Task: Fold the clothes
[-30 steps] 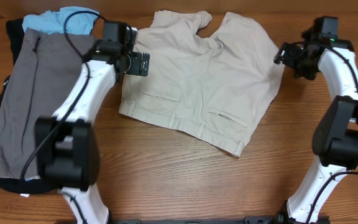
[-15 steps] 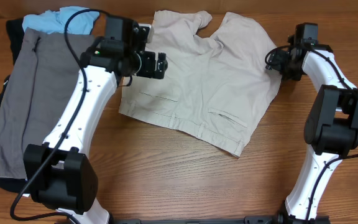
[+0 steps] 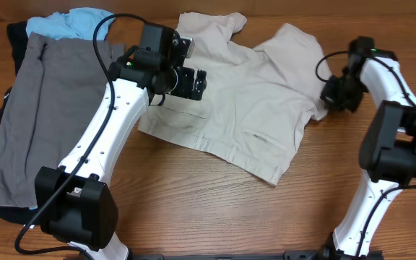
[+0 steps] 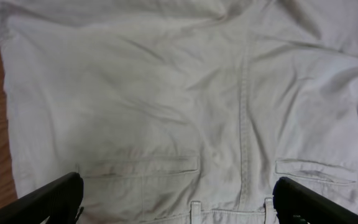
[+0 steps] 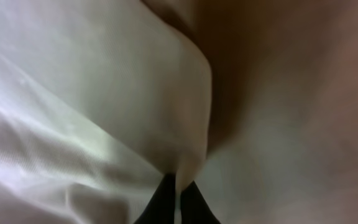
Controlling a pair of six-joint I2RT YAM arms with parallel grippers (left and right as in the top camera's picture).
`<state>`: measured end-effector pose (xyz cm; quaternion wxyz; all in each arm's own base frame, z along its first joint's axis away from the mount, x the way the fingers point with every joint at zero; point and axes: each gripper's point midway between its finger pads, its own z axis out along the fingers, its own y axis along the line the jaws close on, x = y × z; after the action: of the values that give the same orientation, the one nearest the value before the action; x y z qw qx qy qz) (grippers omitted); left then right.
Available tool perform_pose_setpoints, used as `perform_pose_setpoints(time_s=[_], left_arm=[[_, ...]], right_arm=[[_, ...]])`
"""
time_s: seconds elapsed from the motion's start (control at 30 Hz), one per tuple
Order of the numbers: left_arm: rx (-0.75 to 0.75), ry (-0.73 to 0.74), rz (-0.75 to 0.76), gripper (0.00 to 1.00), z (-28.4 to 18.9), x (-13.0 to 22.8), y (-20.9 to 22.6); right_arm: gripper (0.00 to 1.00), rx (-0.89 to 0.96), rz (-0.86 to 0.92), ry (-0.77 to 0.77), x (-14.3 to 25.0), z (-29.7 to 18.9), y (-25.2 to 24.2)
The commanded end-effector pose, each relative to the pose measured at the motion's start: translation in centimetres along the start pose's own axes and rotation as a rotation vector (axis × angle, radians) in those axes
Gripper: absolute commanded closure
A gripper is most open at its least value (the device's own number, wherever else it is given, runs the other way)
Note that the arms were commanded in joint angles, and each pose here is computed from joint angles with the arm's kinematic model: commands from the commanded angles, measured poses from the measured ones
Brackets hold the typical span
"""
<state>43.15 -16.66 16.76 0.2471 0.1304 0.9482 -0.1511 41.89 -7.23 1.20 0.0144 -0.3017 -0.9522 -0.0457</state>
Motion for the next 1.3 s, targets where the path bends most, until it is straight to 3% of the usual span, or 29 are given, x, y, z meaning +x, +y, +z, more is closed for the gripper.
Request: perform_pose_setpoints(time_s=[0.0,0.27,0.53,0.63,0.67,0.7,0.73,0.83,1.03,1.27], left_arm=[[-0.015,0.032,-0.017,0.00,0.0,0.7,0.1],[-0.021,0.122,-0.017,0.00,-0.2,2.9,0.3],[-0.033,0.250,-0.074,0.00,-0.4,6.3,0.3],[-0.046,0.287,-0.138,0.00,0.1,7.7,0.6],[-0.053,0.296,-0.161,0.00,0.5,8.2,0.7],[-0.064,0.300,-0.184,0.00,1.0,8.8,1.1],[-0.076,0.299,-0.200,0.00,1.5,9.2,1.4],[-0.085,0.277,-0.223,0.00,3.4,10.2,2.0],[-0.129,0.200,-0.233,0.02,6.0,10.9,3.6],[-0.198,0.123,-0.215,0.12,7.7,11.5,5.4]], right_arm=[[0.96,0.017,0.170,-0.008,1.1,-5.2,-3.8],[0.96,0.166,0.271,0.236,7.3,-7.7,-10.2],[0.95,0.145,0.247,0.172,8.1,-10.6,-9.4],[0.69,-0.016,0.095,0.085,7.5,-12.8,-6.9],[0.47,-0.112,0.000,0.042,7.1,-13.7,-5.2],[0.36,-0.174,-0.069,0.006,6.8,-14.4,-4.1],[0.32,-0.210,-0.116,-0.019,6.5,-14.8,-3.3],[0.27,-0.248,-0.233,-0.090,5.6,-15.3,-1.2],[0.25,-0.283,-0.416,-0.234,4.0,-15.7,4.1],[0.25,-0.320,-0.484,-0.311,3.8,-16.2,7.9]])
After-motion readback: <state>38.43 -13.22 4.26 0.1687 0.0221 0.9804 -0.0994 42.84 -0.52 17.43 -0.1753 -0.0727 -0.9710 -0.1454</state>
